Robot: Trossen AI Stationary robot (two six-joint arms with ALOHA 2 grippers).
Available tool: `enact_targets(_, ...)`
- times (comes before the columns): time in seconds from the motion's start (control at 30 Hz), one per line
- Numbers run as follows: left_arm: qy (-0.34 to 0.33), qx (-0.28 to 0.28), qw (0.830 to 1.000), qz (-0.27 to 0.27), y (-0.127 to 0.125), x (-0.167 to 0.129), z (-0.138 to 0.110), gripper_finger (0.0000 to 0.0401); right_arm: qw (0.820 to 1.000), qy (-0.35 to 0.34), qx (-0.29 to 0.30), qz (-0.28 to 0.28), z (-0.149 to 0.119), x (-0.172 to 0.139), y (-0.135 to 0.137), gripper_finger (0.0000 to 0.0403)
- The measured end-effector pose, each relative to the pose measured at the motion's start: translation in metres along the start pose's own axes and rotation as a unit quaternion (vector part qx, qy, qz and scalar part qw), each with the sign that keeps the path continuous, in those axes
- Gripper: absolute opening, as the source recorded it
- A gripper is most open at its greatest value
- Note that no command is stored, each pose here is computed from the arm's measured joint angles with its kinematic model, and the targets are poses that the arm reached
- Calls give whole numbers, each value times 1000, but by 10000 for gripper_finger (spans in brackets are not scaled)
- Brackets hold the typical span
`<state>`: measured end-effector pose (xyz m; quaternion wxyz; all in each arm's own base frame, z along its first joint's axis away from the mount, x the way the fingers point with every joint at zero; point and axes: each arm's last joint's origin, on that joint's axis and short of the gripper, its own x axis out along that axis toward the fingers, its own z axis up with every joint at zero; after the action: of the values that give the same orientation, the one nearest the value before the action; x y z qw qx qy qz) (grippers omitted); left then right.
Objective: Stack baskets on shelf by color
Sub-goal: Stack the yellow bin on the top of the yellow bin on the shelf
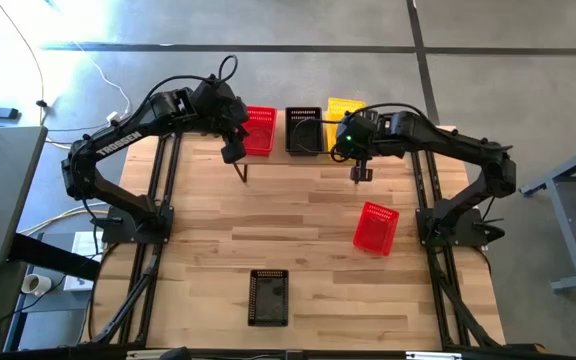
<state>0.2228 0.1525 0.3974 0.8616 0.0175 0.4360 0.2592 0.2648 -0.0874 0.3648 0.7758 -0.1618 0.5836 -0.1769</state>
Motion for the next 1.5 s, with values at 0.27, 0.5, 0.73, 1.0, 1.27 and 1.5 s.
enact_targets(0.27, 0, 0, 1000, 0, 0, 0, 0, 172, 999, 26, 19, 3, -3, 8, -6, 0)
enact_targets(0.5, 0, 0, 1000, 0, 0, 0, 0, 172, 999, 28, 34, 11, -5, 10, -9, 0)
enact_targets(0.73, 0, 0, 1000, 0, 0, 0, 0, 172, 999, 24, 29, 28, -5, 10, -8, 0)
enact_targets(1.0, 0, 0, 1000, 0, 0, 0, 0, 172, 999, 30, 24, 8, -5, 10, -9, 12)
enact_targets(1.27, 0, 0, 1000, 0, 0, 0, 0, 172, 999, 18, 29, 5, -3, 10, -9, 78)
enact_targets(1.5, 0, -1, 1000, 0, 0, 0, 0, 172, 999, 9, 53, 6, -2, -2, -13, 91)
